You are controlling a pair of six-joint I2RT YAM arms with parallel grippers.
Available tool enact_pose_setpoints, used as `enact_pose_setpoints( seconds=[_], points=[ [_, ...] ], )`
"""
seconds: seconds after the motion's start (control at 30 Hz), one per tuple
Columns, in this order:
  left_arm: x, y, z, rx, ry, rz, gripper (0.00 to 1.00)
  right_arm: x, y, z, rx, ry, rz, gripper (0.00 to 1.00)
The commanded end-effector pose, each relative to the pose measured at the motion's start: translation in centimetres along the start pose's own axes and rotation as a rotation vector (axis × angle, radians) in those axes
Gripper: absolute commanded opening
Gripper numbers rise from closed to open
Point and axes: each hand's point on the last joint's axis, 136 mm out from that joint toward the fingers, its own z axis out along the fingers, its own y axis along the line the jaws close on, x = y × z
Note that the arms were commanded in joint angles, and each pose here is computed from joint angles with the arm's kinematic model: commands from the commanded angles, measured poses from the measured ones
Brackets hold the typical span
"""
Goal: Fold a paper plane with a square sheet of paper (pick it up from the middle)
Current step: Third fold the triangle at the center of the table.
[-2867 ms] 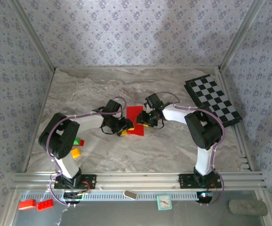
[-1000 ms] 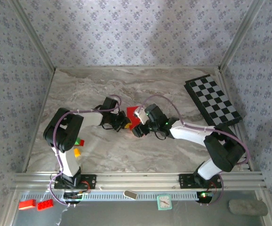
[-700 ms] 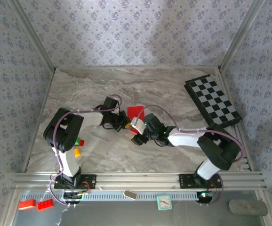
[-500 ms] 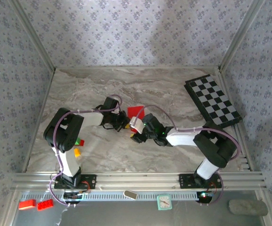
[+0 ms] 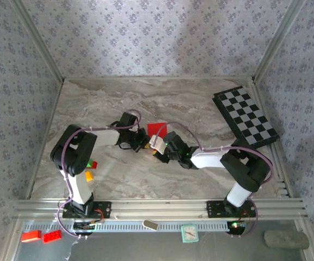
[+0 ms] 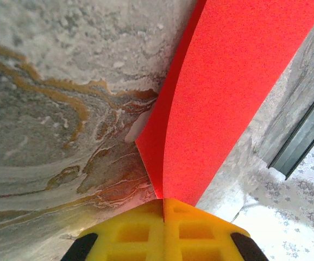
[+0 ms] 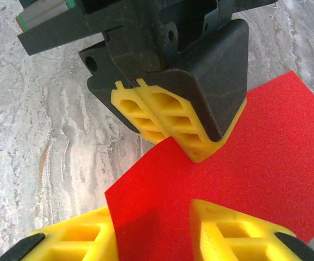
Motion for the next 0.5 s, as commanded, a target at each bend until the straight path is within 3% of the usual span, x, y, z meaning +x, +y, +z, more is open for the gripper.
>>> enact_pose_setpoints(
  seconds=[0.0,0.23,0.47],
  points=[
    [0.0,-1.3,-0.6,0.014,-0.016,0.016,0.03,-1.1,0.1,-0.3,-0.003,-0.029,-0.014,0.33],
    [-0.5,-0.5,-1.7,-0.027,-0.054,0.03,0.17,-0.9,1.4,-0.6,-0.078,-0.027,-0.002,0.2],
    [-2.0,-2.5,-6.2,-0.077,-0.192,0.183,0.33,-0.2,3.2,-1.1,-0.208,-0.019,0.094,0.14]
  ],
)
